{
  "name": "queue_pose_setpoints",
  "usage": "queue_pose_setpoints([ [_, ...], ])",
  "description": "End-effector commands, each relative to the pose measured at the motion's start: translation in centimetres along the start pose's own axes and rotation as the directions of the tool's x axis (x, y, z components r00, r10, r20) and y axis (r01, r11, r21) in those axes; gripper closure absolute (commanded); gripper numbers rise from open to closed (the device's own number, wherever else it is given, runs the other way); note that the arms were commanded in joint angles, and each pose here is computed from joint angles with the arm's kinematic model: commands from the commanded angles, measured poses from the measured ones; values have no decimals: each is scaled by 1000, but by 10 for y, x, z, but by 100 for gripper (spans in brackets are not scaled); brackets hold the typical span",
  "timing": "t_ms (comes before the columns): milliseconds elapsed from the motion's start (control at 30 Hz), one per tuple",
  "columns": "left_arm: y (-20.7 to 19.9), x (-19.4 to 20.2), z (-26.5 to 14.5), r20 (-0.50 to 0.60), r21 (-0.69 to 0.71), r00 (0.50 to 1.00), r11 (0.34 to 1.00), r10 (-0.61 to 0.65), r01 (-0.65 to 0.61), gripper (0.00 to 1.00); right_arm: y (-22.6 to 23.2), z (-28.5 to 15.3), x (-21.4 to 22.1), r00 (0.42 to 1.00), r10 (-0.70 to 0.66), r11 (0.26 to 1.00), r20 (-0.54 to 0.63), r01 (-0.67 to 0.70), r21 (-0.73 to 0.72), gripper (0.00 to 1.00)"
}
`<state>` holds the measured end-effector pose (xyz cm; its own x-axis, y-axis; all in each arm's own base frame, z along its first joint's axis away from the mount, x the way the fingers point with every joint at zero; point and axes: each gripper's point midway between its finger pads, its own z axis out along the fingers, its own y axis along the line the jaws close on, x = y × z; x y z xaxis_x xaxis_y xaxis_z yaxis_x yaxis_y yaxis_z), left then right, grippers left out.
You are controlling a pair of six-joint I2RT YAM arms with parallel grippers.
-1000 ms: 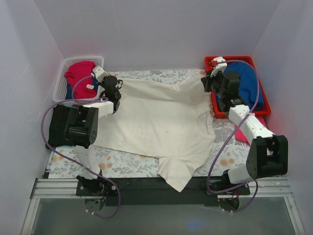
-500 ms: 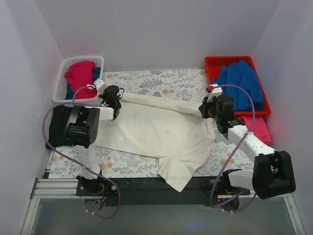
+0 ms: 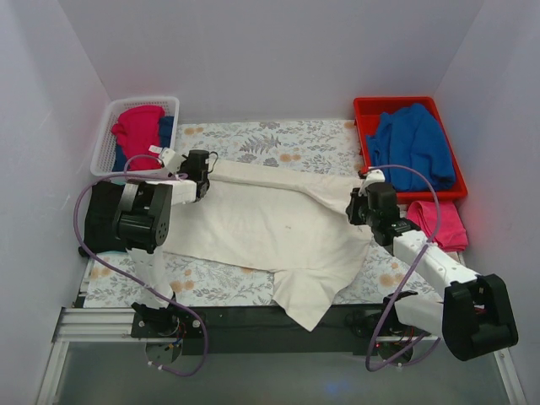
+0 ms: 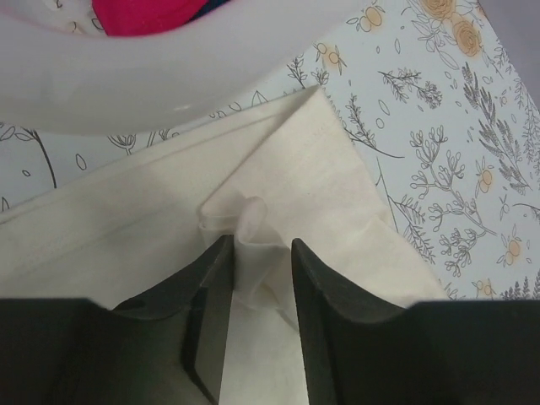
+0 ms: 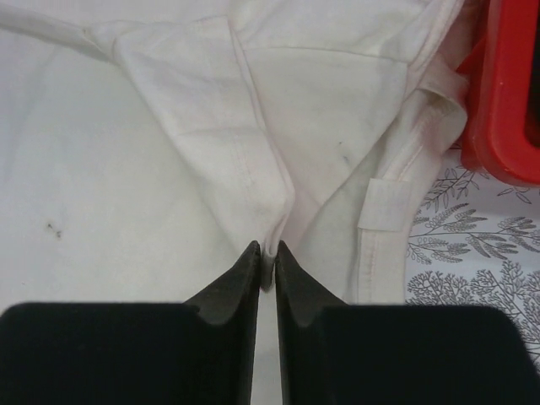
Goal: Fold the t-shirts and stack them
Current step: Fold the flattened tshirt in 1/3 of the way
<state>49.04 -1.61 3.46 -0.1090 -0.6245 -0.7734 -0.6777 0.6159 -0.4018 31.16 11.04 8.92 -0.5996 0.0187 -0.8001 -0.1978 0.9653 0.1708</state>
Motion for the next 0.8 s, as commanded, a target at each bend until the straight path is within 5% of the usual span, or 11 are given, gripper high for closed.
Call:
queue_pose_setpoints([
  [0,15,2,-4,-31,-114,996,991,-78,74,61,-7,-11,3,999,53,997,9,-54,51,80],
  [300,34,-31,-32,65,-175,984,969,-168,177,58,-19,-36,4,991,127,983,47,-132,127,68],
  [767,38,-65,-79,116,-74,974,976,-194,203,56,54,1,5,995,56,994,-84,-64,-93,67],
])
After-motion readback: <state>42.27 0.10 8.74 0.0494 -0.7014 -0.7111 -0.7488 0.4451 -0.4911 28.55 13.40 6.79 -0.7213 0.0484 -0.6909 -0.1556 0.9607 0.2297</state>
